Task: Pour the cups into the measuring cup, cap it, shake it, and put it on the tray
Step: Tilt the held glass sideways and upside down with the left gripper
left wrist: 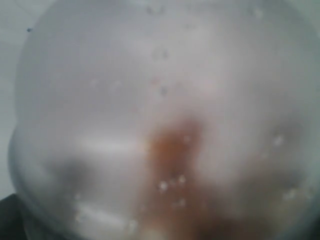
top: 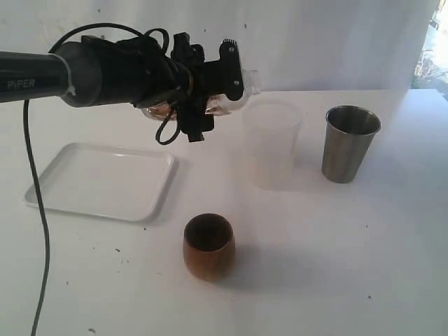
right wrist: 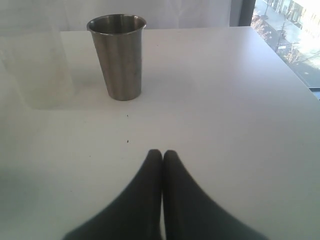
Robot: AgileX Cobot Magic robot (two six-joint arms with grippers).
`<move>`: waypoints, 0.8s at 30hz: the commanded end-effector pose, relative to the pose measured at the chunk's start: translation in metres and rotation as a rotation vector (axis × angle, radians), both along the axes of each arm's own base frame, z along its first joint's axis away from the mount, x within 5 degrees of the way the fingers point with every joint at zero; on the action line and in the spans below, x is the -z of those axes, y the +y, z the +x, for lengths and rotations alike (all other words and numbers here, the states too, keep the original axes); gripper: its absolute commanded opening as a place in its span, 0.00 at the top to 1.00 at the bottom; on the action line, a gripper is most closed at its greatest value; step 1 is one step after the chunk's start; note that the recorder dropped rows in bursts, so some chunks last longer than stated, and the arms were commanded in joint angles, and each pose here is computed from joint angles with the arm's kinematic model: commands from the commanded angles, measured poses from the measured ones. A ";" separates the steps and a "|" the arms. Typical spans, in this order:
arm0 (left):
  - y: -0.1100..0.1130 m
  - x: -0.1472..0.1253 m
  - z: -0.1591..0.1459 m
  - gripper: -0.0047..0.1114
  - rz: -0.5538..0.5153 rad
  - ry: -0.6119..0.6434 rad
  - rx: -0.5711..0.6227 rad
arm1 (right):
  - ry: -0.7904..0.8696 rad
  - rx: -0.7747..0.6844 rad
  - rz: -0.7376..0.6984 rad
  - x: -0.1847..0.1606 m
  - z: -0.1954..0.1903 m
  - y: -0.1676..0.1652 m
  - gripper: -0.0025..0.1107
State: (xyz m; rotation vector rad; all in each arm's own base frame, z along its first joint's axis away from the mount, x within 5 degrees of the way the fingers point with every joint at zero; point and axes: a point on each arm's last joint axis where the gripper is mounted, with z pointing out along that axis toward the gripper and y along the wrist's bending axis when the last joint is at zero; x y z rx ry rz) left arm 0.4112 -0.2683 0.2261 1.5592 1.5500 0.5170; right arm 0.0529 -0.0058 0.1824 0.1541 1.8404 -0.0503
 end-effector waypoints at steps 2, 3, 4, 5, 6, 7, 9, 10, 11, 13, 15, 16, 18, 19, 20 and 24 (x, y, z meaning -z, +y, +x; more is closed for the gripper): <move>-0.007 -0.015 -0.001 0.96 0.008 -0.079 0.065 | -0.011 0.004 -0.010 0.001 0.000 0.000 0.98; -0.007 -0.017 -0.001 0.96 0.005 -0.083 0.065 | -0.011 0.004 -0.010 0.001 0.000 0.000 0.98; -0.007 -0.018 -0.001 0.96 0.001 -0.087 0.064 | -0.011 0.004 -0.010 0.001 0.000 0.000 0.98; -0.008 -0.019 0.000 0.96 0.002 -0.090 0.067 | -0.011 0.004 -0.010 0.001 0.000 0.000 0.98; -0.008 -0.020 0.000 0.96 0.011 -0.102 0.076 | -0.011 0.004 -0.010 0.001 0.000 0.000 0.98; -0.008 -0.022 0.001 0.96 0.015 -0.114 0.078 | -0.011 0.004 -0.010 0.001 0.000 0.000 0.98; -0.008 -0.026 0.002 0.96 0.010 -0.127 0.072 | -0.011 0.004 -0.010 0.001 0.000 0.000 0.98; -0.009 -0.028 0.002 0.96 0.005 -0.132 0.070 | -0.011 0.004 -0.010 0.001 0.000 0.000 0.98; -0.009 -0.031 0.003 0.96 0.008 -0.144 0.070 | -0.011 0.004 -0.010 0.001 0.000 0.000 0.98; -0.009 -0.036 0.005 0.96 0.022 -0.169 0.077 | -0.013 0.010 0.009 0.001 0.000 0.000 0.98; -0.010 -0.040 0.006 0.96 0.033 -0.194 0.087 | -0.013 0.010 0.011 0.001 0.000 0.000 0.98; -0.011 -0.042 0.006 0.96 0.050 -0.210 0.095 | -0.013 0.010 0.011 0.001 0.000 0.000 0.98; -0.014 -0.045 0.004 0.96 0.065 -0.226 0.108 | -0.013 0.010 0.011 0.001 0.000 0.000 0.98; -0.014 -0.045 0.004 0.96 0.081 -0.238 0.117 | -0.013 0.010 0.011 0.001 0.000 0.000 0.98; -0.015 -0.045 0.003 0.96 0.090 -0.244 0.123 | -0.013 0.010 0.011 0.001 0.000 0.000 0.98; -0.021 -0.046 0.000 0.96 0.118 -0.268 0.153 | -0.013 0.010 0.011 0.001 0.000 0.000 0.98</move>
